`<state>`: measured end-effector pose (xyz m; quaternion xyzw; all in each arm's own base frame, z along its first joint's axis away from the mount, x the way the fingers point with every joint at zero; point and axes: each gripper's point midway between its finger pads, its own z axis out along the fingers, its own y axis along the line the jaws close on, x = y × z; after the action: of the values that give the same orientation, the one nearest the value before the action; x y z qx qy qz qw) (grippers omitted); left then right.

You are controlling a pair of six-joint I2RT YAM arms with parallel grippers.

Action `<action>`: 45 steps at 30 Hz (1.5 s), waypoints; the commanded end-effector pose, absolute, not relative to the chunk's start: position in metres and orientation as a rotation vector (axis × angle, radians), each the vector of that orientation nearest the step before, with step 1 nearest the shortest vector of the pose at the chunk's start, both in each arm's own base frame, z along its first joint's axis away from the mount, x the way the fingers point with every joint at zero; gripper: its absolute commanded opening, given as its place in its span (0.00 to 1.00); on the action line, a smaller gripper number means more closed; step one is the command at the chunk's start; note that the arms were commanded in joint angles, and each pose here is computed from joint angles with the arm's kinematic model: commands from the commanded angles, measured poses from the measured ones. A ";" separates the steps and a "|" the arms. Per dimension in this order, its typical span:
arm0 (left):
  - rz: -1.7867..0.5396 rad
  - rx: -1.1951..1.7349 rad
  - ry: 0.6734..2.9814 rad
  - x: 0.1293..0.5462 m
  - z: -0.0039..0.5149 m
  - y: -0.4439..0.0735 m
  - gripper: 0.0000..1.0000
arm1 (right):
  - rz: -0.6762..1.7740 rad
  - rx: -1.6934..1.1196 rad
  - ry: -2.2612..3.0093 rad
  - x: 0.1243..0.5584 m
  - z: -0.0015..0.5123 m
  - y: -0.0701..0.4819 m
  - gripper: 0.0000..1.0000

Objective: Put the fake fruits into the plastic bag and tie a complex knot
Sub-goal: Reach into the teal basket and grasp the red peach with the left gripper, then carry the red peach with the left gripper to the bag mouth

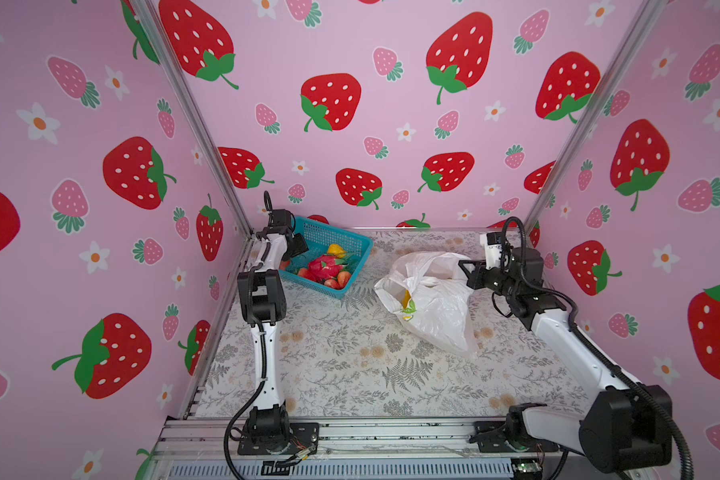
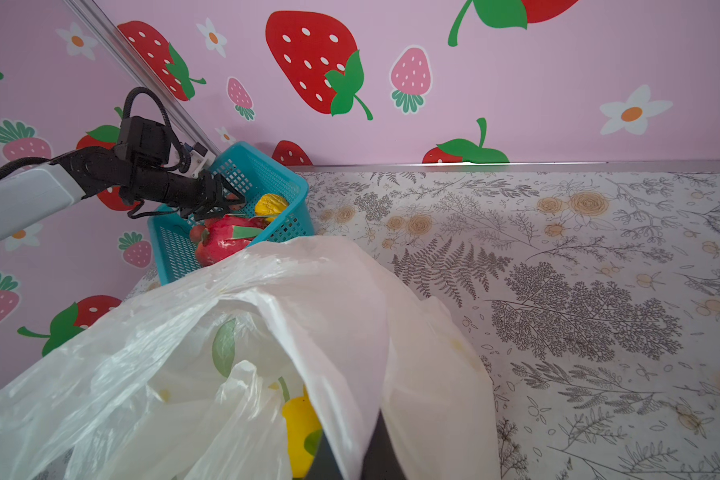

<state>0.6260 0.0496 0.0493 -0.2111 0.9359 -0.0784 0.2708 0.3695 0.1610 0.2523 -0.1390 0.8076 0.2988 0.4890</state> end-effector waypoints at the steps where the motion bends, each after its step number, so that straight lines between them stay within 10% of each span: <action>1: -0.224 -0.586 2.527 0.628 0.052 0.053 0.62 | 0.720 -0.354 1.962 0.372 0.247 0.160 0.00; 15: -0.329 -0.599 2.476 0.643 0.060 0.050 0.40 | 0.727 -0.358 1.982 0.374 0.241 0.161 0.00; 25: -0.391 -0.523 2.308 0.630 0.166 0.036 0.39 | 0.745 -0.362 1.967 0.372 0.247 0.163 0.00; 45: -0.663 -0.107 2.120 0.371 0.241 -0.152 0.38 | 0.770 -0.362 1.927 0.365 0.256 0.164 0.00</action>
<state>0.3882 -0.1314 0.2123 -0.0725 0.8791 -0.2414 0.4045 0.3695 0.1647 0.2477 -0.1438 0.8060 0.3115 0.4822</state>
